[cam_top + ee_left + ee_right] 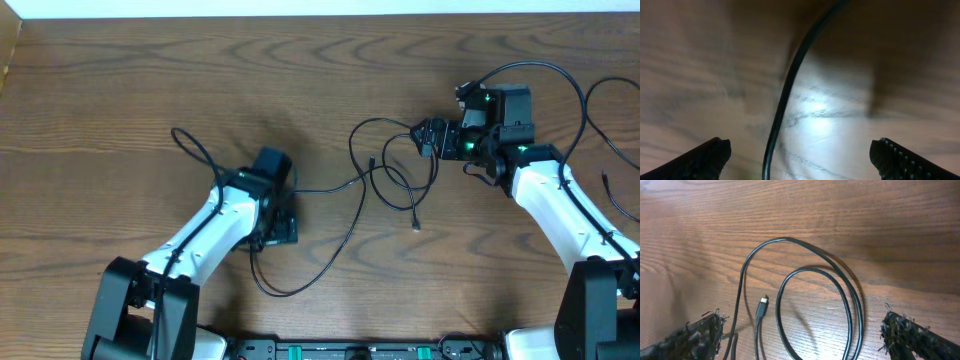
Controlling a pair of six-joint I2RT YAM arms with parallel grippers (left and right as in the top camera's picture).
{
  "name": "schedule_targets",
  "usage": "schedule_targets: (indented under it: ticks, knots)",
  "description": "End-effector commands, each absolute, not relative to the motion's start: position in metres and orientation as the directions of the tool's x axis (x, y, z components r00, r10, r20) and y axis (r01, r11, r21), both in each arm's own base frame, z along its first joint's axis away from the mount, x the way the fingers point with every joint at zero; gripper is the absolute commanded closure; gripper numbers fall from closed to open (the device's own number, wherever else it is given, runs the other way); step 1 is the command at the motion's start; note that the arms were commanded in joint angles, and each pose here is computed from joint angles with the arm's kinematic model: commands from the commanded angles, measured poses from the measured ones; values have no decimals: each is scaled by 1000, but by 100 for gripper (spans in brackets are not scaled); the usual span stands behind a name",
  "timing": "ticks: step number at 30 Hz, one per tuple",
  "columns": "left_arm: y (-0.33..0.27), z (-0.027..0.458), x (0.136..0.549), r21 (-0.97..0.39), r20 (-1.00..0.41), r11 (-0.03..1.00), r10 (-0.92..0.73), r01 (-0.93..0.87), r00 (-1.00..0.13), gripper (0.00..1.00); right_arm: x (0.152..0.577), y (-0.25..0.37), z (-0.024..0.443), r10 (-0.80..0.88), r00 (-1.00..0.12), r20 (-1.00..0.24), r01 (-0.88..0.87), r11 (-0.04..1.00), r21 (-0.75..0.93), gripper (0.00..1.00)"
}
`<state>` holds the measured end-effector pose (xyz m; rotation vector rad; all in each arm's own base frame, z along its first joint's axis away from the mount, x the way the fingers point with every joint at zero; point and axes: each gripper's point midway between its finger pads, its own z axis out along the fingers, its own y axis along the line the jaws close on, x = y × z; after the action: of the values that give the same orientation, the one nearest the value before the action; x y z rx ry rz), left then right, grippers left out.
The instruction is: Untangle cables
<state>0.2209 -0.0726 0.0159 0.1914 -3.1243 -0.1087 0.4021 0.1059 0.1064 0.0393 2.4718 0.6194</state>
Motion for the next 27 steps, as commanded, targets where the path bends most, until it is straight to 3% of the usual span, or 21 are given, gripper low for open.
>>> schedule_targets:
  ticks: [1, 2, 3, 6, 14, 18, 20, 22, 27]
  knots:
    - [-66, 4, 205, 90, 40, 980, -179, -175, -983, 7, 403, 105, 107, 148, -826, -544, -124, 894, 431, 1]
    - [-67, 4, 205, 82, 44, 981, -179, -175, -983, 12, 403, 105, 107, 148, -826, -544, -124, 894, 430, 1]
    - [-69, 4, 205, 71, 47, 982, -180, -176, -983, 25, 403, 105, 107, 148, -826, -544, -124, 894, 431, 1]
    - [-84, 3, 211, -7, 43, 984, -179, -179, -983, 92, 403, 105, 107, 148, -827, -543, -123, 894, 431, 1]
    - [-110, 15, 247, -143, -110, 989, 4, 20, -994, 93, 403, 97, 103, 152, -828, -539, -96, 909, 405, 1]
    - [-123, 54, 283, -151, -345, 961, 167, 230, -924, 93, 396, 84, 92, 148, -850, -505, -52, 931, 361, 1]
    - [-129, 75, 297, -122, -455, 937, 239, 327, -858, 93, 394, 83, 90, 142, -855, -499, -53, 933, 357, 1]
    - [-141, 116, 317, -37, -626, 887, 338, 460, -703, 93, 394, 83, 90, 143, -856, -498, -52, 933, 357, 1]
    - [-178, 171, 333, 46, -805, 772, 404, 634, -433, 92, 395, 87, 92, 145, -854, -499, -64, 923, 378, 1]
